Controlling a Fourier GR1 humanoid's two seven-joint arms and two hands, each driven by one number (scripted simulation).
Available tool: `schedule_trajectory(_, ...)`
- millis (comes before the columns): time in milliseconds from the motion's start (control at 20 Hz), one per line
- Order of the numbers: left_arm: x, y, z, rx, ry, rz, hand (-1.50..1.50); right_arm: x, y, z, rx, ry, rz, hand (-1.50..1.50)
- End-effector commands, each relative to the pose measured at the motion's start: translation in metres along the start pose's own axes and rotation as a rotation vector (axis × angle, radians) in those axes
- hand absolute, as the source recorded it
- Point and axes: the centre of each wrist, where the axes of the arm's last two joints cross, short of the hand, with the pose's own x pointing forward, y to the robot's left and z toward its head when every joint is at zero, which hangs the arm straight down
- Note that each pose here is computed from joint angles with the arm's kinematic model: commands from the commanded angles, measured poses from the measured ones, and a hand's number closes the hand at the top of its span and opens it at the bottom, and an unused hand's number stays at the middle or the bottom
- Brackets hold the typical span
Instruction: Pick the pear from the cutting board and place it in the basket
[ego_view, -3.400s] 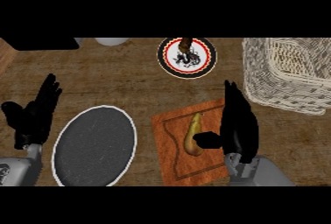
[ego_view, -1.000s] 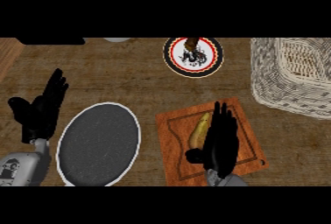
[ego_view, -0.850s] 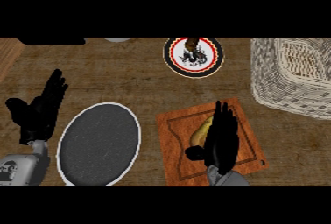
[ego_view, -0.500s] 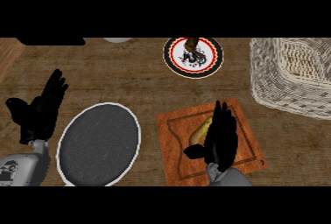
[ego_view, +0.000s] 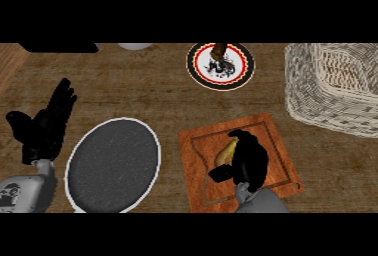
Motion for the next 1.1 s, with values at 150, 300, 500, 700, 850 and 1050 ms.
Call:
schedule_trajectory(150,0.001,-0.008,-0.001,0.009,0.006,0.003,0.00,-0.024,0.031,0.002,0.065,0.006,0.032,1.50)
schedule_trajectory(300,-0.001,-0.003,-0.009,0.008,-0.011,0.015,0.00,-0.008,0.035,0.014,0.046,-0.016,0.040,1.50)
schedule_trajectory(500,0.008,0.004,-0.002,-0.015,-0.015,-0.001,0.00,-0.035,0.032,0.018,0.284,-0.285,0.054,1.50)
schedule_trajectory(700,-0.002,-0.008,-0.002,-0.031,-0.016,0.014,0.00,-0.058,0.035,0.041,0.511,-0.584,0.070,1.50)
schedule_trajectory(850,0.013,-0.004,-0.005,-0.007,-0.008,0.008,0.00,-0.099,0.029,0.028,0.557,-0.644,-0.036,1.50)
schedule_trajectory(1050,-0.001,-0.008,0.005,0.024,-0.004,0.006,0.00,-0.118,0.009,0.010,0.489,-0.740,-0.293,1.50)
